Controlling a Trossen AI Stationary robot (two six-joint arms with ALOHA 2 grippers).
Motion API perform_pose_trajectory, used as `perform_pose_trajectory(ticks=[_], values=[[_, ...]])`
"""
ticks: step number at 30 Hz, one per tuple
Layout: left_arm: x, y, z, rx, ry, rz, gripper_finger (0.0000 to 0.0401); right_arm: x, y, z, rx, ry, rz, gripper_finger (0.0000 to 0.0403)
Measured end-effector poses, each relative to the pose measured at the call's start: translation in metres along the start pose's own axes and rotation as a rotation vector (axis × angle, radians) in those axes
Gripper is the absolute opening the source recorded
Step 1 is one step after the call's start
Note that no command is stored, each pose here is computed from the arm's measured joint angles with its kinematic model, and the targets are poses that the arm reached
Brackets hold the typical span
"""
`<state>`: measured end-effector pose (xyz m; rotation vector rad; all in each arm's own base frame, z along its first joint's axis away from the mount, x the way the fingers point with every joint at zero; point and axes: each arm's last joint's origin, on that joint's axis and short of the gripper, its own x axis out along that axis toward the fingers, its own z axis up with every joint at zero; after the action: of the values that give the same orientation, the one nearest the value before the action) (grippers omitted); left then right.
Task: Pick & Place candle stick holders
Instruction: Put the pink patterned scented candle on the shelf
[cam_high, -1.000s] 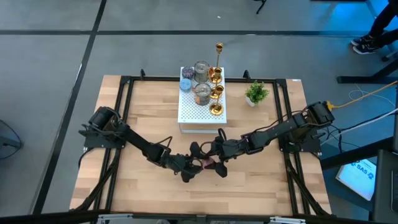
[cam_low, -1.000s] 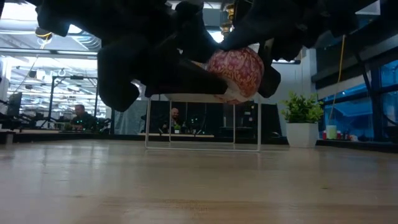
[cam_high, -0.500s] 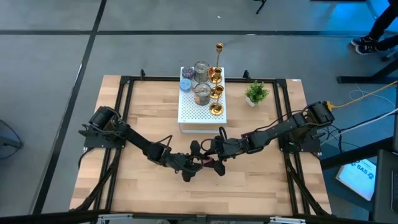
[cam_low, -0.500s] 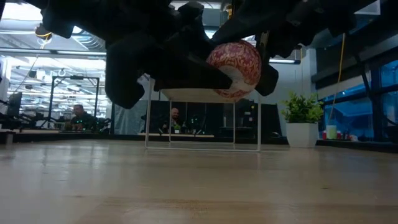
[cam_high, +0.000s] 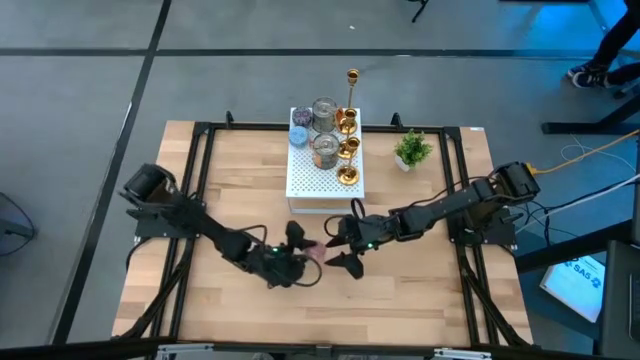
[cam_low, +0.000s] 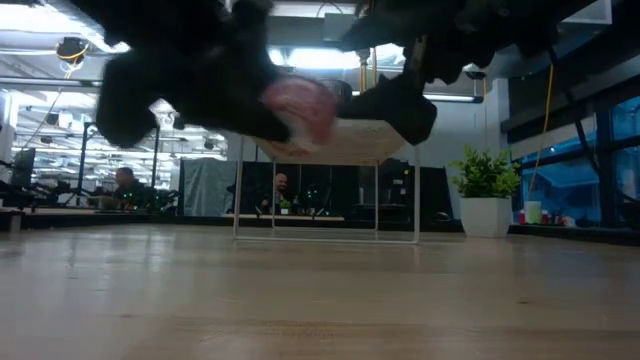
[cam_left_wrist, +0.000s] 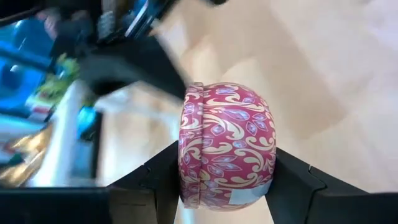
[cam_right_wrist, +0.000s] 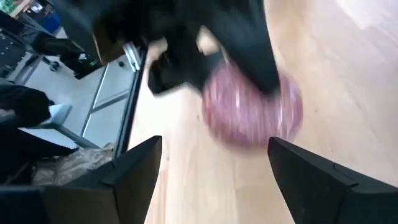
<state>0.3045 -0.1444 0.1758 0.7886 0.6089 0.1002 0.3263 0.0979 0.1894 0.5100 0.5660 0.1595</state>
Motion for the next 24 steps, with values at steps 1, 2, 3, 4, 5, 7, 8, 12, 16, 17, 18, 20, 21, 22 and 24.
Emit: perform_pose_trajectory(ticks=[1,2,3,4,5,7,8,12,16,17,18,20,21,22,24], values=[[-0.007,0.002,-0.001,0.002,0.025,0.018,0.0180,0.000,0.000,0.000,0.000,0.002,0.001,0.0298],[-0.014,0.005,-0.001,-0.002,0.041,0.041,0.0180,0.000,-0.001,-0.001,0.000,0.009,-0.004,0.0298],[-0.021,0.009,-0.001,-0.006,0.057,0.071,0.0180,0.000,-0.001,-0.001,0.000,0.009,-0.004,0.0298],[-0.029,0.012,-0.002,0.001,0.082,0.108,0.0180,-0.001,-0.001,0.000,0.000,0.007,-0.003,0.0298],[-0.036,0.016,-0.004,0.013,0.110,0.155,0.0180,-0.001,0.000,0.000,-0.002,0.007,-0.002,0.0298],[-0.048,0.025,-0.008,0.023,0.157,0.254,0.0180,-0.001,0.000,-0.001,-0.004,0.008,-0.001,0.0297],[-0.053,0.030,-0.011,0.037,0.187,0.303,0.0180,-0.001,0.000,-0.001,-0.004,0.008,-0.002,0.0297],[-0.063,0.049,-0.020,0.076,0.262,0.410,0.0180,-0.001,0.000,0.000,-0.003,0.005,-0.005,0.0297],[-0.054,0.070,-0.029,0.119,0.345,0.442,0.0180,-0.001,0.000,-0.001,-0.003,0.014,-0.005,0.0297],[-0.049,0.076,-0.032,0.130,0.374,0.451,0.0180,-0.001,0.000,-0.002,0.001,0.025,0.005,0.0297],[-0.044,0.082,-0.035,0.139,0.404,0.459,0.0180,-0.001,0.000,-0.002,0.002,0.033,0.012,0.0297],[-0.036,0.093,-0.043,0.128,0.456,0.479,0.0180,-0.001,0.003,-0.004,-0.023,0.038,0.030,0.0297],[-0.032,0.098,-0.047,0.117,0.481,0.488,0.0180,-0.002,0.007,-0.004,-0.054,0.030,0.030,0.0297],[-0.029,0.103,-0.050,0.106,0.501,0.499,0.0180,-0.003,0.011,-0.005,-0.091,0.018,0.028,0.0297],[-0.024,0.111,-0.055,0.086,0.530,0.517,0.0180,-0.008,0.020,-0.006,-0.185,0.009,0.059,0.0297]])
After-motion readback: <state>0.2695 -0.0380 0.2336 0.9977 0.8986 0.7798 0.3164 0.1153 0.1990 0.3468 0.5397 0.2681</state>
